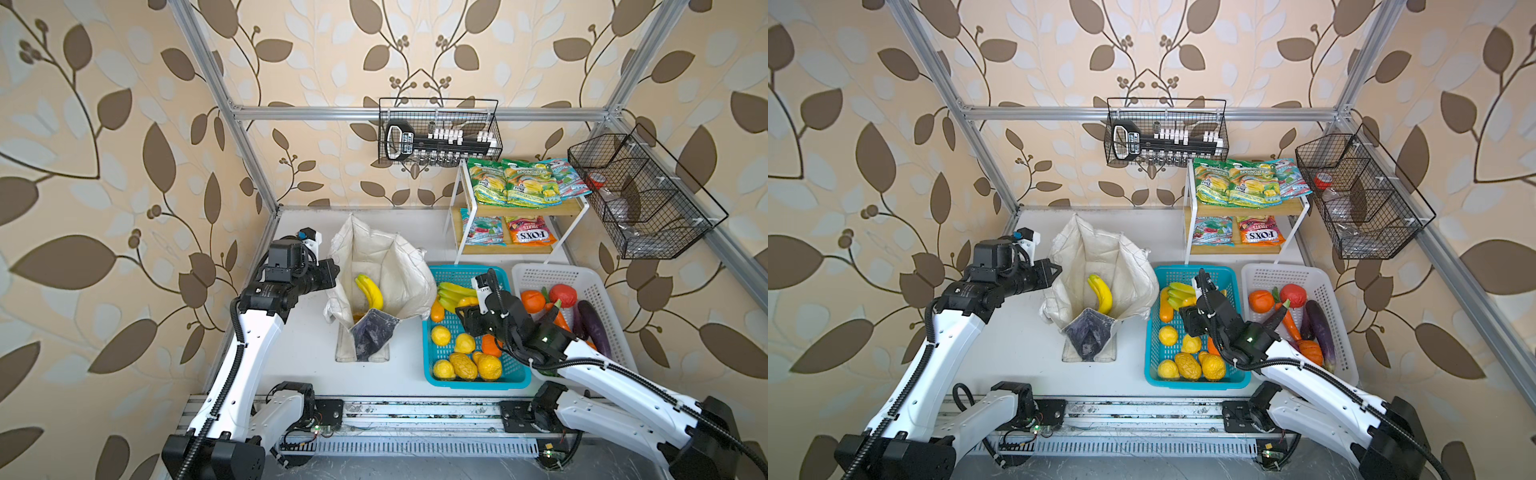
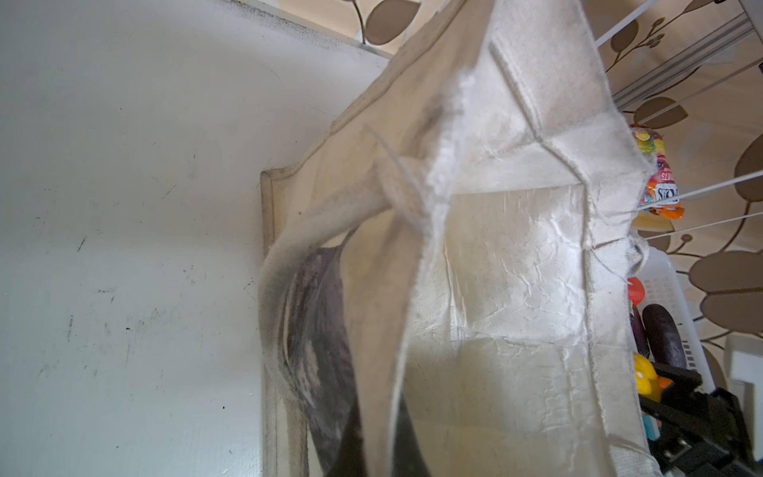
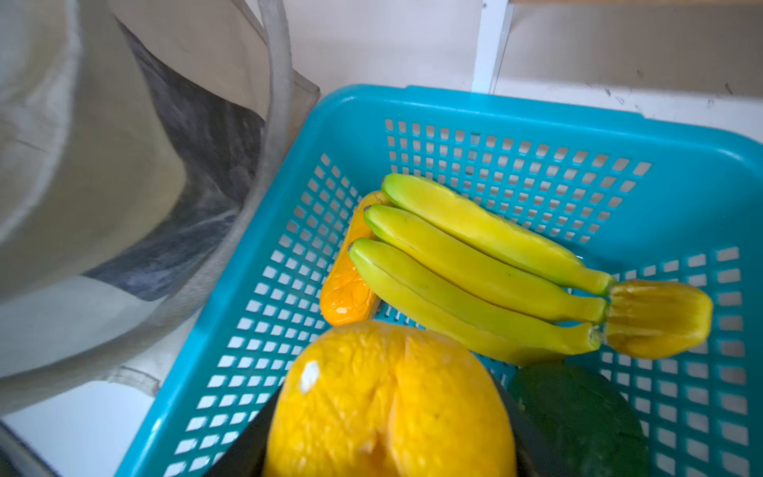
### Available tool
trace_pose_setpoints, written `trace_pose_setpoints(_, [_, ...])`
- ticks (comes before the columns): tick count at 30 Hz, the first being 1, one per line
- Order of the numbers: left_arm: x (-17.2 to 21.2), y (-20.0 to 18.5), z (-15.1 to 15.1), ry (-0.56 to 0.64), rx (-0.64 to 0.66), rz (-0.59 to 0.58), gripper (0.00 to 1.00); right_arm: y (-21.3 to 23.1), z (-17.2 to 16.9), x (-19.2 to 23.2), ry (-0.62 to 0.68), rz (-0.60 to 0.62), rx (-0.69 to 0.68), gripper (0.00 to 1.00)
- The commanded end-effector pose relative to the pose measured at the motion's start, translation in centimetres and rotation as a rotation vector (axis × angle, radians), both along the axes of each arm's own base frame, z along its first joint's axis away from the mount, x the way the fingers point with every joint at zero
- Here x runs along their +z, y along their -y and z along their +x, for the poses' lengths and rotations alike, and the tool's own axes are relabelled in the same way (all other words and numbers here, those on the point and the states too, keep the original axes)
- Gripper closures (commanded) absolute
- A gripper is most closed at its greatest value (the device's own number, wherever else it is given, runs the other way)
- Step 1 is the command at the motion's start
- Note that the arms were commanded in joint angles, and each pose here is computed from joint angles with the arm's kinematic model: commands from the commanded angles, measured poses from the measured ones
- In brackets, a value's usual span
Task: Place the food into the grocery bag and tie it
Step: 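Lift the lemon and carry it into the tote bag with the right gripper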
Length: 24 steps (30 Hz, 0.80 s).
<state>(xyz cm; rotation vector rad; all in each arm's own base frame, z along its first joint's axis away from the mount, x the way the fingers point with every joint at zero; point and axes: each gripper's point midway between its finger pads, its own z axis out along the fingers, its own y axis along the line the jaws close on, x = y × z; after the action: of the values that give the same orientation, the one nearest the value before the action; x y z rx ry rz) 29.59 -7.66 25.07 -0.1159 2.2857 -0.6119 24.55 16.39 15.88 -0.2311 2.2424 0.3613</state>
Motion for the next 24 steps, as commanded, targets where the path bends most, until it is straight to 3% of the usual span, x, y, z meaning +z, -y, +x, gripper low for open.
trace_pose_setpoints(1, [0.5, 0.0, 0.2, 0.012, -0.003, -0.011, 1.00, -0.5, -0.3, 3.8, 0.033, 0.038, 0.049, 0.42])
trace_pose_setpoints(5, [0.3, -0.3, 0.3, 0.009, 0.011, -0.005, 1.00, -1.8, 0.1, 7.9, 0.117, -0.051, 0.097, 0.46])
trace_pose_setpoints(9, [0.3, -0.2, 0.4, 0.002, 0.008, -0.011, 1.00, -6.1, 0.9, 11.5, 0.151, 0.004, 0.209, 0.46])
trace_pose_setpoints(14, [0.2, -0.1, 0.4, 0.009, 0.005, -0.011, 1.00, -12.0, 2.4, 13.5, 0.181, -0.013, 0.307, 0.46])
trace_pose_setpoints(17, [0.2, 0.2, 0.5, 0.012, -0.011, -0.027, 1.00, -15.9, 3.3, 13.7, 0.169, 0.033, 0.384, 0.46])
trace_pose_setpoints(24, [0.6, 0.6, 0.4, 0.029, -0.031, -0.043, 1.00, -23.6, 5.2, 9.9, 0.078, 0.048, 0.528, 0.47])
